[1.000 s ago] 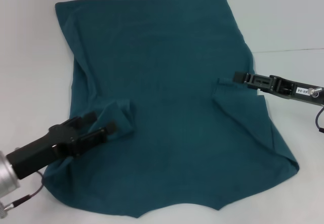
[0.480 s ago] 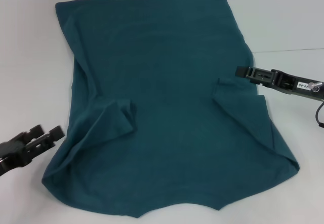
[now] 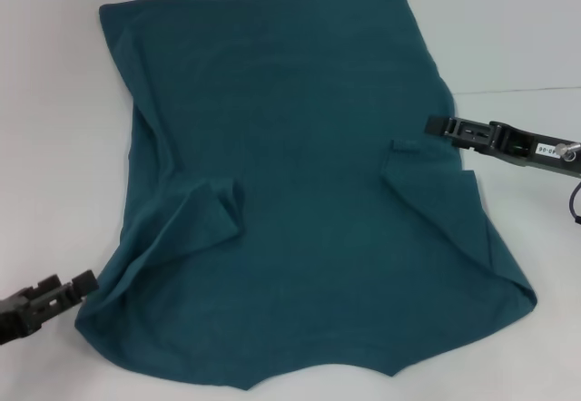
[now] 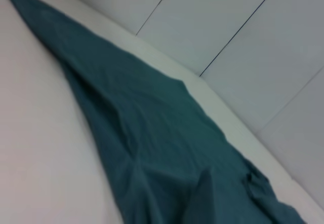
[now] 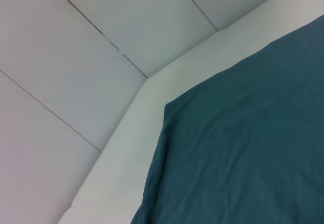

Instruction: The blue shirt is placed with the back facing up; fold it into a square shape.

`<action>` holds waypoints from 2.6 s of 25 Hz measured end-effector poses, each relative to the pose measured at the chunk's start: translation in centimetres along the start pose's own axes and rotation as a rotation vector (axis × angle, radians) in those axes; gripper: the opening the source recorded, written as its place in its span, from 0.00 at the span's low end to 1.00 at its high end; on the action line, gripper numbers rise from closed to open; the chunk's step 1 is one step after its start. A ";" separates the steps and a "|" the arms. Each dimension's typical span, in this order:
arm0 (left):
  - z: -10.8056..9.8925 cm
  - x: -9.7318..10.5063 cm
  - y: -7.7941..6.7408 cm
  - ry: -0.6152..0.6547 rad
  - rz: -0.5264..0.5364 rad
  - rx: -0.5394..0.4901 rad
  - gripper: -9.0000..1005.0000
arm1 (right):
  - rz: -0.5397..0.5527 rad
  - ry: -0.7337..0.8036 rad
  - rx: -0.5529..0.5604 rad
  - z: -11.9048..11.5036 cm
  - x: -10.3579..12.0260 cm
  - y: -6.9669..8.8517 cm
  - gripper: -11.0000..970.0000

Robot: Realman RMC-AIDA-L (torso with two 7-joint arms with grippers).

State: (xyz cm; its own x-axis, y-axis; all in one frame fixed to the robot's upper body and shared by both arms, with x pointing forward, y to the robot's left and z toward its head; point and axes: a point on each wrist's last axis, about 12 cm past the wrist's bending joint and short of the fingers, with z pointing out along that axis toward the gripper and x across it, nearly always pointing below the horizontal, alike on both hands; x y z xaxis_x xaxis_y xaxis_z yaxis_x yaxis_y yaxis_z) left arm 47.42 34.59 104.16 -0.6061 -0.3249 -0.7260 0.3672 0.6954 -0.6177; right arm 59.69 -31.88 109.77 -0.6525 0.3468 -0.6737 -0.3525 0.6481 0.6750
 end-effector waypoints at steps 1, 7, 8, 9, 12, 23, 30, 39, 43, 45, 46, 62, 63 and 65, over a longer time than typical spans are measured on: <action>0.0 0.1 0.0 0.008 -0.001 -0.003 0.87 | 0.000 0.000 0.001 0.0 0.0 0.0 0.94; 0.3 0.5 0.4 0.067 -0.008 -0.030 0.87 | 0.002 -0.001 0.004 -0.1 0.1 -0.1 0.94; 0.4 0.6 0.4 0.079 -0.011 -0.036 0.87 | 0.002 -0.001 0.004 -0.2 0.1 -0.1 0.94; 0.5 0.6 0.5 0.086 -0.012 -0.041 0.87 | 0.002 -0.001 0.004 -0.2 0.1 -0.1 0.94; 0.5 0.7 0.7 0.091 -0.017 -0.055 0.87 | 0.002 -0.001 0.005 -0.2 0.1 -0.1 0.94; 1.5 1.0 0.9 0.115 -0.038 -0.076 0.87 | -0.002 -0.004 0.008 0.1 -0.2 -0.1 0.94; 2.2 0.7 0.9 0.113 -0.039 -0.080 0.86 | -0.004 -0.001 0.010 0.2 -0.2 0.0 0.94; 2.6 0.5 1.1 0.106 -0.049 -0.102 0.86 | -0.003 0.000 0.012 0.3 -0.1 0.0 0.93; 2.9 0.6 1.1 0.109 -0.054 -0.101 0.86 | -0.004 0.001 0.013 0.3 -0.1 0.0 0.93; 2.9 0.6 1.1 0.110 -0.055 -0.098 0.86 | -0.003 0.003 0.013 0.3 -0.1 -0.1 0.93; 2.9 0.6 1.0 0.111 -0.055 -0.095 0.86 | -0.002 0.003 0.013 0.3 -0.1 -0.1 0.93; 2.6 0.8 1.1 0.116 -0.064 -0.099 0.86 | 0.002 0.005 0.012 0.4 0.1 0.0 0.93; 2.6 0.8 1.1 0.117 -0.064 -0.099 0.86 | 0.002 0.006 0.012 0.4 0.2 0.0 0.93; 2.6 0.8 1.1 0.116 -0.065 -0.099 0.86 | 0.003 0.006 0.012 0.4 0.2 -0.1 0.93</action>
State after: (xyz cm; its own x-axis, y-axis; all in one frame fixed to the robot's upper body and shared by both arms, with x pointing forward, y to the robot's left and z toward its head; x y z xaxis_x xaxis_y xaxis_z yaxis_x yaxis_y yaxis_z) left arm 49.15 33.44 102.10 -0.7060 -0.2987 -0.6421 0.2567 0.7371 -0.6251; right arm 59.82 -31.59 109.48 -0.6577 0.3448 -0.6697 -0.3425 0.6550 0.6735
